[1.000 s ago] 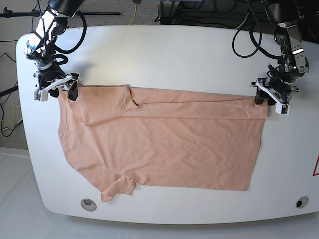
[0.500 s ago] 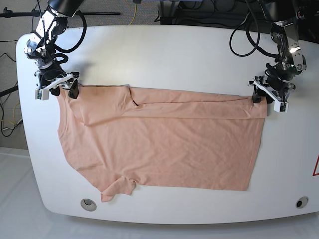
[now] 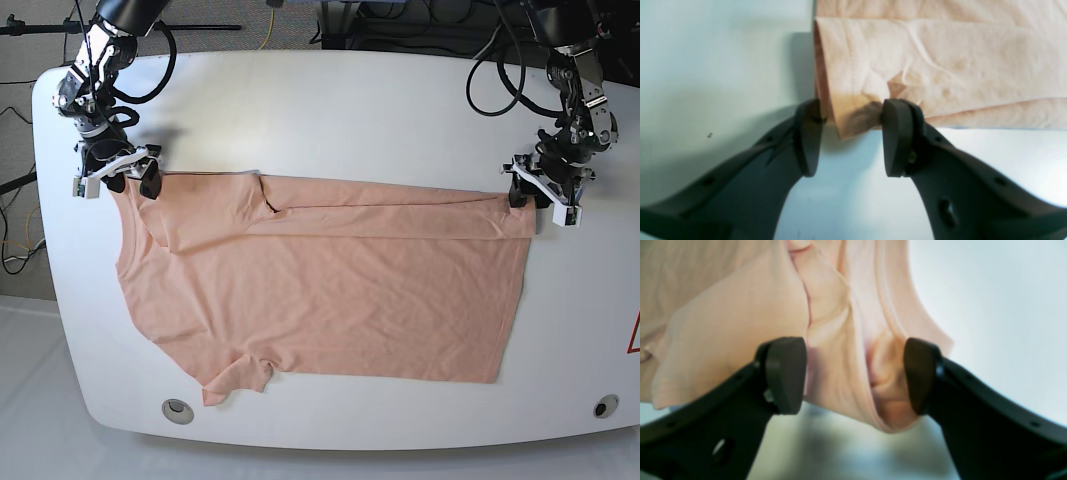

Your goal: Fold the T-shirt properly

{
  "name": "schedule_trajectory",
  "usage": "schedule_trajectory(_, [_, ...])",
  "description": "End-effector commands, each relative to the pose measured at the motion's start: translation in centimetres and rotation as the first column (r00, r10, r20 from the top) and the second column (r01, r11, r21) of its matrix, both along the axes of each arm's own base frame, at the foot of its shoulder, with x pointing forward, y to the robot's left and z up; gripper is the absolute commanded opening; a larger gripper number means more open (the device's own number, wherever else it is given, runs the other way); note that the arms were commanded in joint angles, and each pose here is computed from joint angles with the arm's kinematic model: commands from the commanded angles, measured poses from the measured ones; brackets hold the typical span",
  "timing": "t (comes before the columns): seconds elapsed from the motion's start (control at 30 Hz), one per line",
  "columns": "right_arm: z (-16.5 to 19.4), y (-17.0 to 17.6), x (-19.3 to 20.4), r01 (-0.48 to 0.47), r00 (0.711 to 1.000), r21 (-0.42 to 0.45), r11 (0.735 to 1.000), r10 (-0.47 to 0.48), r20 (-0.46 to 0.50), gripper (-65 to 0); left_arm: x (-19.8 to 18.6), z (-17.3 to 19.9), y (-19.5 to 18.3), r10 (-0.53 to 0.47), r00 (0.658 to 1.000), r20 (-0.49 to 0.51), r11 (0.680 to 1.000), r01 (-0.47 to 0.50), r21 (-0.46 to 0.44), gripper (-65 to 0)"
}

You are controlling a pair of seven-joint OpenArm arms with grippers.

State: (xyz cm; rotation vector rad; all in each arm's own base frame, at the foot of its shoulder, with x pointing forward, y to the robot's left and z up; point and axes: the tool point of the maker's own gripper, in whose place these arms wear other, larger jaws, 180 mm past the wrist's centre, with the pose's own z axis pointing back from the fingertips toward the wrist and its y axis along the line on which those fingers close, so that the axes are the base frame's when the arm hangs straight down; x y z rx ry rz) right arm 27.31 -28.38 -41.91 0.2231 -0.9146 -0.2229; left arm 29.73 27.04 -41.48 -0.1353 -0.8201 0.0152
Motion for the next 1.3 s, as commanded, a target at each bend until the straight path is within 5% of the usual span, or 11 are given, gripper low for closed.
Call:
schedule_trajectory(0.0, [-0.2,-0.4,-0.2,-0.005,1.000,-0.011,1.000,0.005,-0.024,-22.7,0.5,0.7,0.7,0.006,1.000,0.017,1.000,-0.006,0.015,-37.2])
schedule_trajectory(0.17, [-0.2,-0.6,-0.2,-0.011,1.000,-0.020,1.000,0.010,-0.029,-29.6,0.5,0.6,0.7,0.013,1.000,0.018,1.000,-0.013,0.015,-41.4])
schedule_trajectory(0.23, [-0.1,-0.7,-0.3,-0.011,0.999,-0.027,1.000,0.010,-0.031,-36.4,0.5,0.5,0.5,0.015,1.000,0.022,1.000,-0.015,0.013,-45.6])
schedule_trajectory(0.3, [0.2,-0.8,-0.2,-0.004,1.000,-0.025,1.000,0.003,-0.021,-56.2,0.2,0.3,0.6,0.012,1.000,0.012,1.000,-0.012,0.023,-60.8])
schedule_trajectory(0.43, [0.3,-0.7,0.0,-0.010,1.000,-0.025,1.000,0.009,-0.018,-65.0,0.0,0.0,0.6,0.017,1.000,0.001,1.000,-0.017,0.019,-65.0])
schedule_trajectory(1.27, [0.8,-1.1,-0.5,-0.019,1.000,-0.032,0.999,0.018,-0.010,-65.0,-0.1,0.7,1.3,0.021,0.999,0.029,0.999,-0.022,0.033,-65.0])
